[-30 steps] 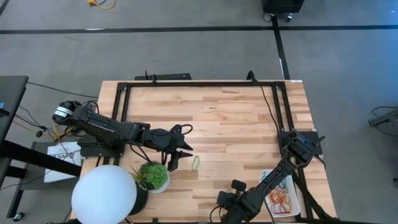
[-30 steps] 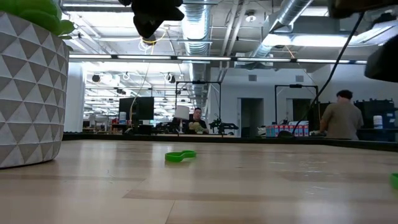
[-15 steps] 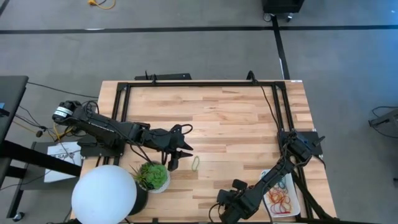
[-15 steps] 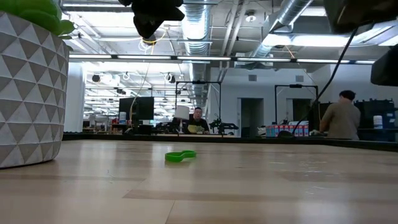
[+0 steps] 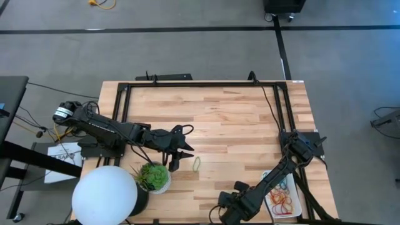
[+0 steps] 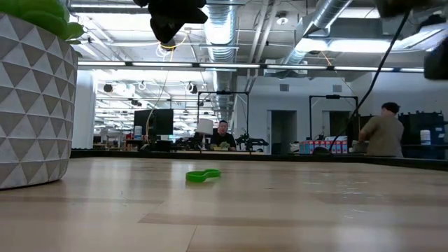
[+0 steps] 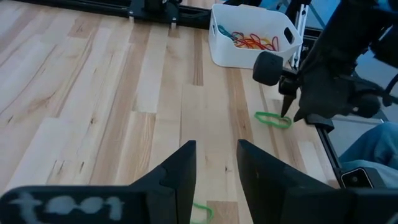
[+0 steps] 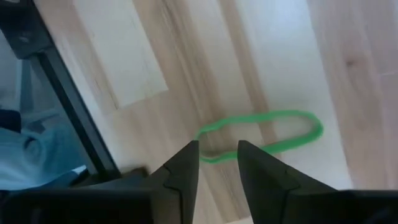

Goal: Pick and place items into bin
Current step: Put the green rubber band into the white bin

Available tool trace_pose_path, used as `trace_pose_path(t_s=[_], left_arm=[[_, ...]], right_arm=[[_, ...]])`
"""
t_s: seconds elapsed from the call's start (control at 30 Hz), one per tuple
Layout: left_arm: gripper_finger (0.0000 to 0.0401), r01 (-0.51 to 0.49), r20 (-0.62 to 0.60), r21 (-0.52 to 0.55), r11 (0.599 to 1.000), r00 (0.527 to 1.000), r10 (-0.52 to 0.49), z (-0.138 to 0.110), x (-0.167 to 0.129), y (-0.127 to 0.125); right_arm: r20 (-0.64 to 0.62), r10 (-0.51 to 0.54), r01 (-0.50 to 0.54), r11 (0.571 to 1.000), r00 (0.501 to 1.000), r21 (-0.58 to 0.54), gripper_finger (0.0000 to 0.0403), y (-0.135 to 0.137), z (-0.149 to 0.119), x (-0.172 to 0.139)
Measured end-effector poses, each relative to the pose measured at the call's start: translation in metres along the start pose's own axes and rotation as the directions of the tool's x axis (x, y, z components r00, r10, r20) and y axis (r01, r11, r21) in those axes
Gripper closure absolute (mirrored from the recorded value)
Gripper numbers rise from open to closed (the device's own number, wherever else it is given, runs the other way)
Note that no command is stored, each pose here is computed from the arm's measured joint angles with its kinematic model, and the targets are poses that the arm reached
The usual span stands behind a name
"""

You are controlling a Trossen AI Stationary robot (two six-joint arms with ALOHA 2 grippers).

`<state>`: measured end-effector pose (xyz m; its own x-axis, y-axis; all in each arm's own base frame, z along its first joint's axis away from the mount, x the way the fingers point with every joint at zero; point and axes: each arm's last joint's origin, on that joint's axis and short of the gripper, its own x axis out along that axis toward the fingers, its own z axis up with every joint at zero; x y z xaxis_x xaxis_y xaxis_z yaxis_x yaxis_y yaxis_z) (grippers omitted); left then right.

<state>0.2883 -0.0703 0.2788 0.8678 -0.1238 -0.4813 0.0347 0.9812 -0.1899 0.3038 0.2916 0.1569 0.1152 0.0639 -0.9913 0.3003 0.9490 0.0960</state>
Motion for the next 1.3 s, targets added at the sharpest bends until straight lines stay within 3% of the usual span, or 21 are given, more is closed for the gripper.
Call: trace_pose_path(t_s=[0.23, 0.53, 0.9, 1.13, 1.3], left_arm=[[0.0297, 0.000, 0.000, 0.000, 1.000, 1.000, 0.000, 0.000, 0.000, 0.000], [0.0297, 0.000, -0.001, 0.000, 1.000, 1.000, 0.000, 0.000, 0.000, 0.000], [0.0297, -0.001, -0.002, 0.000, 1.000, 1.000, 0.001, 0.000, 0.000, 0.000], [0.0297, -0.001, -0.002, 0.000, 1.000, 1.000, 0.001, 0.000, 0.000, 0.000], [0.0297, -0.001, -0.003, 0.000, 1.000, 1.000, 0.001, 0.000, 0.000, 0.000]], right_arm=[[0.011, 0.019, -0.019, 1.000, 1.000, 0.000, 0.0301, 0.005, 0.002, -0.008], [-0.046, 0.003, -0.001, 0.999, 0.999, 0.043, 0.0300, 0.008, 0.000, 0.019], [-0.034, -0.003, 0.004, 0.999, 0.999, 0.037, 0.0303, 0.009, 0.001, 0.026], [-0.042, -0.016, 0.018, 0.999, 0.999, 0.037, 0.0351, 0.008, 0.000, 0.027], [-0.132, 0.020, -0.021, 1.000, 0.991, -0.007, 0.0396, 0.009, 0.001, 0.022]])
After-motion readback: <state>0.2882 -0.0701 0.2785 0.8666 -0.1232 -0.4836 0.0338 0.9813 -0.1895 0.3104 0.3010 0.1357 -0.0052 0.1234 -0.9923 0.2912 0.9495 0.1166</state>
